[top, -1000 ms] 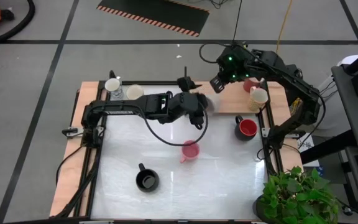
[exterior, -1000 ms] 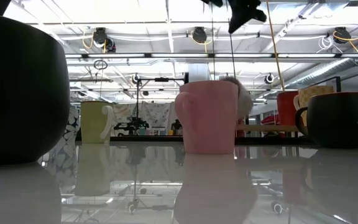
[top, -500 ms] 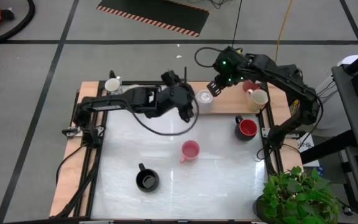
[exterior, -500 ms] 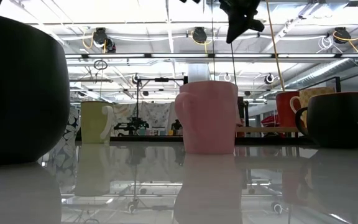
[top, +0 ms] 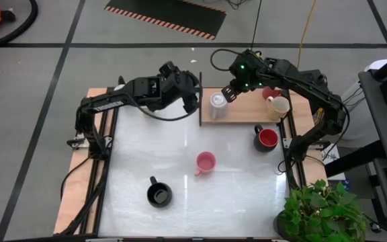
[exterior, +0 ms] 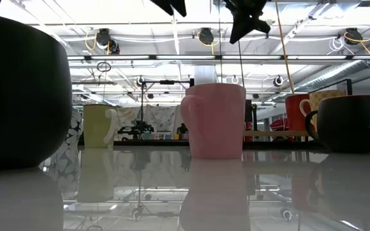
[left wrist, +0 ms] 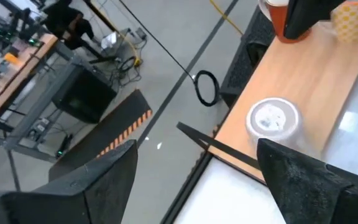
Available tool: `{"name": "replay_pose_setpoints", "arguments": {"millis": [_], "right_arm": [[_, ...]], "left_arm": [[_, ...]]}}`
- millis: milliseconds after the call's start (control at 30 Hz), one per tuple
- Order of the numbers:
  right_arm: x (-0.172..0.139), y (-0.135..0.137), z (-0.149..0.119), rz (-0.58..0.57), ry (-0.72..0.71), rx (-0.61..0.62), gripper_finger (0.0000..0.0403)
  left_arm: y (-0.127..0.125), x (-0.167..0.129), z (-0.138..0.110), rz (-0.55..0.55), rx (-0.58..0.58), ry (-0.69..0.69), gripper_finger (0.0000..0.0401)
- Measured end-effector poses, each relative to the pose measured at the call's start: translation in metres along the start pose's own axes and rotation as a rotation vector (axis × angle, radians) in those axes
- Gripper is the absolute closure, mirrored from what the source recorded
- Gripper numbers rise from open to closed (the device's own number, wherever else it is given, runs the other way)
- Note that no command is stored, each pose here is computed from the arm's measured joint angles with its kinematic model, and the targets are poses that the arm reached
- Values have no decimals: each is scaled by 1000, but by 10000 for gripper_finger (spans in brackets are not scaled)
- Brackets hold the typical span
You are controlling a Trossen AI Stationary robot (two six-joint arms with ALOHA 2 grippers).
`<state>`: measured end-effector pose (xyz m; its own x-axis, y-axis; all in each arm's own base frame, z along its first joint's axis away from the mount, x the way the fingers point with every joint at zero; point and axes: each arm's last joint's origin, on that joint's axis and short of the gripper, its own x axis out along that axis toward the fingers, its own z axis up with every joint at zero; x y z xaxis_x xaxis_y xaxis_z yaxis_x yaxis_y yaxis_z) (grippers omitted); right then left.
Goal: Place coffee mugs
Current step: Put the gray mug on the shelf
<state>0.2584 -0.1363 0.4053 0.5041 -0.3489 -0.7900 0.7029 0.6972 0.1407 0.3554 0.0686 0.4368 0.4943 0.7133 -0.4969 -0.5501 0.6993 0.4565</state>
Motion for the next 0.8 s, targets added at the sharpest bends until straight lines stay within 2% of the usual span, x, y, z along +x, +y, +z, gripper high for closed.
{"name": "replay_pose_setpoints", "arguments": {"millis": [167, 533, 800], "right_arm": [[0, 0, 0, 0, 3, 13, 403], [1, 0, -1, 1, 9, 21, 403], [26, -4, -19, -34, 122, 10, 403]], "left_arm": [[3, 3, 0, -35, -24, 3, 68], [2, 3, 0, -37, -33, 4, 68], [2, 3, -1, -37, -41, 7, 68]]}}
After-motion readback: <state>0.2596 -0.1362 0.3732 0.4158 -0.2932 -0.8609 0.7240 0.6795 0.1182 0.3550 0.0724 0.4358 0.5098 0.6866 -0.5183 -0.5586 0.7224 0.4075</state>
